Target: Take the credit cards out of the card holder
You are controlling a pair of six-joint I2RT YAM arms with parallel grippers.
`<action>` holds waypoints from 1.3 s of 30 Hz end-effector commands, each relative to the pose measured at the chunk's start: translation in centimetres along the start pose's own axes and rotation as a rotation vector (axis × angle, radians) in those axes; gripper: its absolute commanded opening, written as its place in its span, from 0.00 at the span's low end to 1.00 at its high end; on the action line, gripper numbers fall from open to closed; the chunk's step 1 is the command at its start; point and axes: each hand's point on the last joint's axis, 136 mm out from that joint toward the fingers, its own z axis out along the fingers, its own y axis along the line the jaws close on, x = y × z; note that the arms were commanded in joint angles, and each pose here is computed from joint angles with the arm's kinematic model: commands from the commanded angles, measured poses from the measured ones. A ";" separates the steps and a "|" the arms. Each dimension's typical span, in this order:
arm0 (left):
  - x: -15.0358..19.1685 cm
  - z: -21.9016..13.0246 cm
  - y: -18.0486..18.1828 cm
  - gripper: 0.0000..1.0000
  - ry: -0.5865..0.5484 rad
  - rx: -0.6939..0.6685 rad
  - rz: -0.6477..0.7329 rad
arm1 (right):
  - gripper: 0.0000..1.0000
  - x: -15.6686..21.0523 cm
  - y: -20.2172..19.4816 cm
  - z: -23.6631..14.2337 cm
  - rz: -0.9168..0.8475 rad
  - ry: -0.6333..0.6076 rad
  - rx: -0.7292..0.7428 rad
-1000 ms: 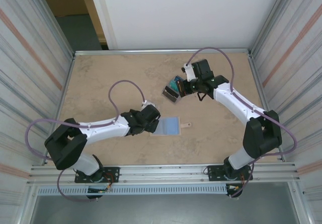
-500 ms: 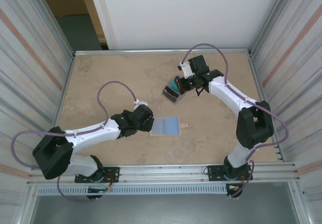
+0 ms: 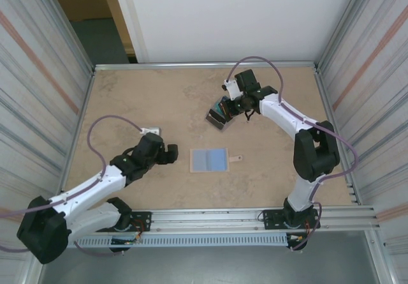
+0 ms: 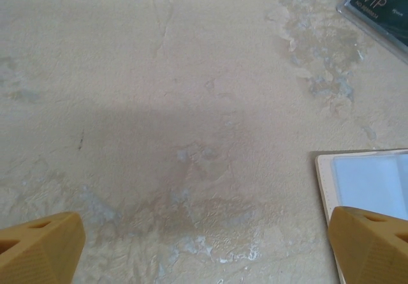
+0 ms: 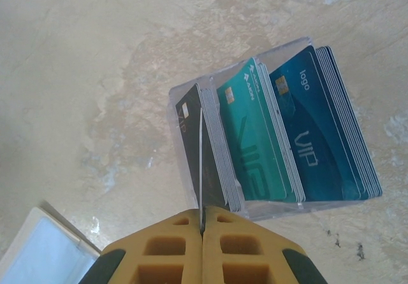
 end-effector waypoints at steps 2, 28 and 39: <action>0.0 -0.6 0.5 0.99 -0.023 0.026 -0.053 | 0.00 -1.1 0.6 0.5 -0.029 -0.006 -0.028; 1.0 -0.9 1.7 0.99 -0.045 0.022 -0.085 | 0.00 0.0 0.2 5.7 -0.135 0.129 0.023; 0.9 -0.7 1.8 0.99 -0.045 0.021 -0.086 | 0.04 0.7 0.5 6.2 -0.143 0.148 0.007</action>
